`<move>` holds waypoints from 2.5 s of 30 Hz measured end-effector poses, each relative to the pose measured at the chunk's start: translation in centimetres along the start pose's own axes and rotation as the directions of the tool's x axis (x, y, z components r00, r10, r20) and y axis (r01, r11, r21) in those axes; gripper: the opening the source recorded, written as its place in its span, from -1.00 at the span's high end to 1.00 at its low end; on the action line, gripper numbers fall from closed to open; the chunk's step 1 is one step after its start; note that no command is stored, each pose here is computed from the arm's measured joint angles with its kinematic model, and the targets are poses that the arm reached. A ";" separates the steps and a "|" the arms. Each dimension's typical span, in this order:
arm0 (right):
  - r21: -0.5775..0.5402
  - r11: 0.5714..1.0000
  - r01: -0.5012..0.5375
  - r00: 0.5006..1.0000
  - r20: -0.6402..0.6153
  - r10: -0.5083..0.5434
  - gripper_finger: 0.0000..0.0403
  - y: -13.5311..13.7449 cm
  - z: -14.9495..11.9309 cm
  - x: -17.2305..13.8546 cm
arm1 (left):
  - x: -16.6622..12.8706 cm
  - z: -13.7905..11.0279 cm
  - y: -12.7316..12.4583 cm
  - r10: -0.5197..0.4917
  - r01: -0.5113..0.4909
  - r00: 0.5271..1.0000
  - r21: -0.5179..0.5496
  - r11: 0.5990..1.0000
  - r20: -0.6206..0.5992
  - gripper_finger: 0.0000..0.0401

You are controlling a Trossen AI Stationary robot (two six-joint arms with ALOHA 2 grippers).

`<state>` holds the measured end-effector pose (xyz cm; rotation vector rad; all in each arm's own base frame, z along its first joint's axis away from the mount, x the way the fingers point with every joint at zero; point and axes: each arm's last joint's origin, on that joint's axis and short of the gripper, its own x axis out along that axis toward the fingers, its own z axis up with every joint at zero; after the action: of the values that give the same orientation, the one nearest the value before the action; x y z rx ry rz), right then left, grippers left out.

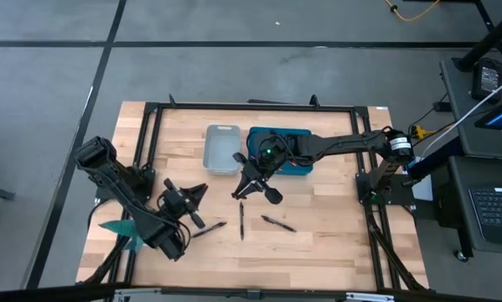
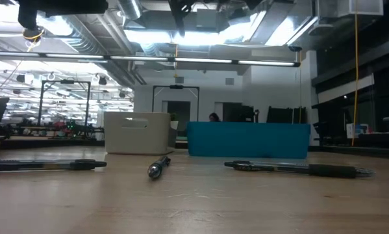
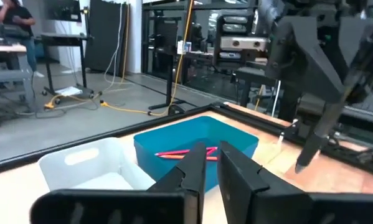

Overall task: Sort pens & pencils
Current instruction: Put the black pen into the gray bin

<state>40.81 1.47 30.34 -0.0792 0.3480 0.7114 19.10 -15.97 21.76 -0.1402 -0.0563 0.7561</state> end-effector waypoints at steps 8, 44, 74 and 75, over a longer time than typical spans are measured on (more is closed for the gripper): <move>-0.015 1.000 -0.001 1.000 -0.003 0.001 0.83 0.0 0.0 0.0 | 0.4 0.3 0.2 0.014 -0.014 1.000 -0.064 0.998 0.003 0.68; -0.051 0.999 -0.011 0.999 0.032 0.013 0.83 0.6 0.5 0.5 | 1.0 8.5 -4.4 0.040 -0.040 0.999 -0.001 0.999 -0.017 0.66; -0.018 0.999 -0.049 0.998 0.035 0.050 0.83 0.5 0.4 0.3 | 3.6 10.7 -4.0 0.110 -0.091 0.986 0.148 0.985 -0.123 0.69; -0.017 0.999 -0.049 0.998 0.035 0.050 0.83 0.5 0.4 0.3 | 3.3 10.6 -3.8 0.106 -0.085 0.985 0.151 0.985 -0.137 0.69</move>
<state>40.84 2.12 30.65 -0.0737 0.3112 0.7638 23.05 -15.31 32.81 -0.0589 0.1439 0.8416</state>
